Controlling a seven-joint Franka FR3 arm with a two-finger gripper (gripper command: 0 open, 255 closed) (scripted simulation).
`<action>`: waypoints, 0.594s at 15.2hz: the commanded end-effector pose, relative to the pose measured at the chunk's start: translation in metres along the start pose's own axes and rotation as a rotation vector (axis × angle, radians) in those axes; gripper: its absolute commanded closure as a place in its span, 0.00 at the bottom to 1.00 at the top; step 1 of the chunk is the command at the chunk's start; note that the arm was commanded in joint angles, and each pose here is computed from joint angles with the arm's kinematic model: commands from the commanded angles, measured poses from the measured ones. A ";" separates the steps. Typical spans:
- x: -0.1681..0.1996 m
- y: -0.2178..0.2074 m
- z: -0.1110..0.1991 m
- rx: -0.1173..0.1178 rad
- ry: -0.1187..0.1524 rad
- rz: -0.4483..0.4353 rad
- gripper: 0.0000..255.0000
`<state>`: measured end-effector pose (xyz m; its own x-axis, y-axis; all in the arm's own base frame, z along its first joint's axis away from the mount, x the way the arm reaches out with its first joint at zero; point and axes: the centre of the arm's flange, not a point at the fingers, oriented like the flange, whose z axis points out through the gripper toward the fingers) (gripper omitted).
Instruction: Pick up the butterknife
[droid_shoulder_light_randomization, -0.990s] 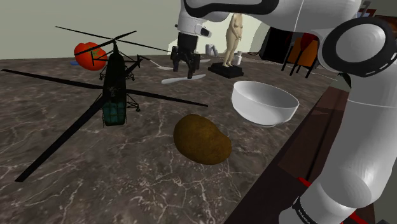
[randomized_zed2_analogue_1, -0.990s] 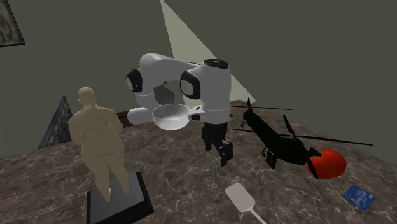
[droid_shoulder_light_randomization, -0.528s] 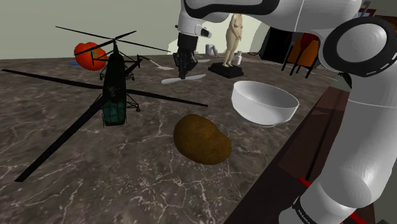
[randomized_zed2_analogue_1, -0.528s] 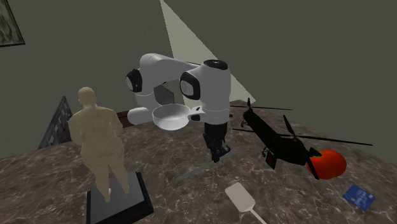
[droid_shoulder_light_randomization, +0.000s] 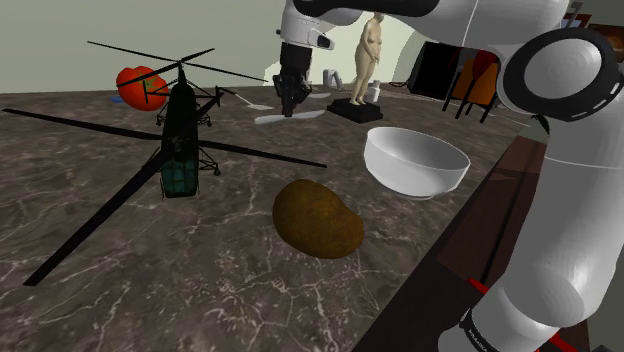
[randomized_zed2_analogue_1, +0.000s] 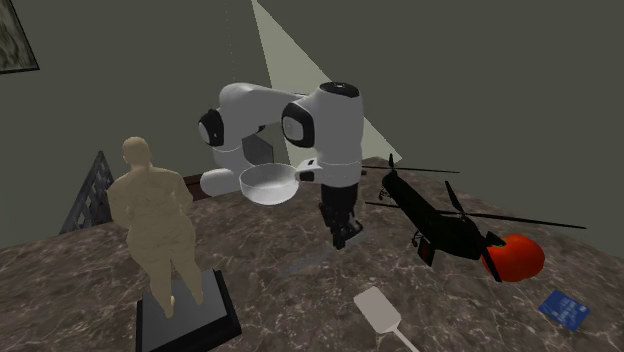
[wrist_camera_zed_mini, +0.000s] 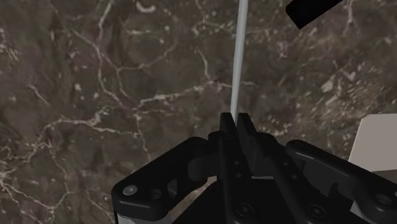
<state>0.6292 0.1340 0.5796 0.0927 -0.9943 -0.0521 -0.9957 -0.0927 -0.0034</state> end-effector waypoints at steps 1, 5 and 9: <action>-0.002 0.001 -0.011 0.000 0.000 0.000 1.00; -0.003 0.001 -0.032 0.000 0.000 0.000 1.00; -0.004 0.000 -0.053 0.000 0.000 0.000 1.00</action>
<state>0.6295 0.1359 0.6266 0.0928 -0.9943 -0.0521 -0.9957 -0.0927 -0.0034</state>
